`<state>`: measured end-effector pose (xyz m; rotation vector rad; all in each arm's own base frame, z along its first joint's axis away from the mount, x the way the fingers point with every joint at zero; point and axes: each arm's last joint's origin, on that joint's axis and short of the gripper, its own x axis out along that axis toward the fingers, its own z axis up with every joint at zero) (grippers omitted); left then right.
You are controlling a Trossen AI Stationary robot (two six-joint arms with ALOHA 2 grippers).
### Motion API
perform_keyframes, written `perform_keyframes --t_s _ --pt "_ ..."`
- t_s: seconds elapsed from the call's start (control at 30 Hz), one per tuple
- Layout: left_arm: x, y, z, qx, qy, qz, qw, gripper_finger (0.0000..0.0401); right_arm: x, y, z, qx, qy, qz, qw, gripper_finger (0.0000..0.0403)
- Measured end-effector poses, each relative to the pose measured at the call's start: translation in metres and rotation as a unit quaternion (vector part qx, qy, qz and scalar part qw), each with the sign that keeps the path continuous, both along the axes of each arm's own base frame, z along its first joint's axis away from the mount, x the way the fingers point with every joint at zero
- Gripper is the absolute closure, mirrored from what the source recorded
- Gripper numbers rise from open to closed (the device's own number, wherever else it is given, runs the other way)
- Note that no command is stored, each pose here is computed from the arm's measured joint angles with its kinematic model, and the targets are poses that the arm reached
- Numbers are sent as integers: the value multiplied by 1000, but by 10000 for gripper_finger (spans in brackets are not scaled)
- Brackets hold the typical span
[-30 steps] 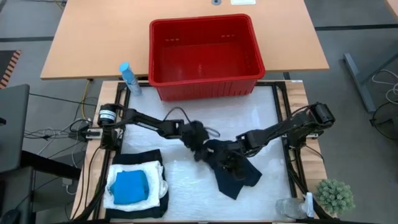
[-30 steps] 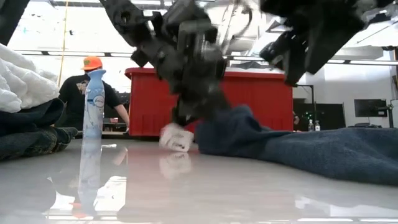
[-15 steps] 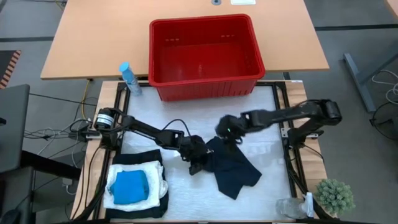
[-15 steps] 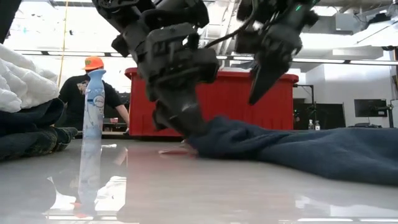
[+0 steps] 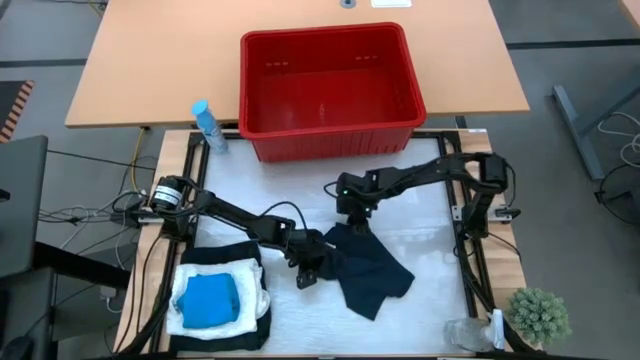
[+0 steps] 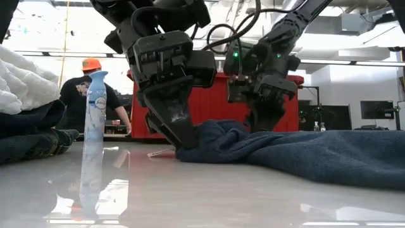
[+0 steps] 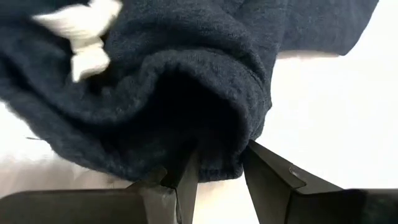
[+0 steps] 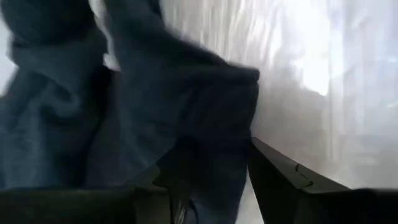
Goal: Fold Laundry from Bin
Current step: Fold the gray shorts from the red bin
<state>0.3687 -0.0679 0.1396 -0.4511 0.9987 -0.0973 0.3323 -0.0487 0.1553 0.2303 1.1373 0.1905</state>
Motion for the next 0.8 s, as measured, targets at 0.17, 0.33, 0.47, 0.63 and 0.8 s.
perform_keyframes --t_s 0.17,0.33,0.47,0.63,0.8 --pt "0 1 0 6 -2 4 1000 285 6 5 -15 23 7 12 1000 233" --pt "0 1 0 10 -2 7 1000 285 9 12 -18 -16 24 -12 1000 311" --pt "0 1 0 12 -3 9 1000 285 6 12 -9 -53 24 -50 997 383" --pt "1 2 0 19 -5 16 1000 285 -3 10 11 -90 26 -132 987 371" --pt "1 2 0 25 -6 25 999 285 -7 26 30 -105 -2 -108 989 382"
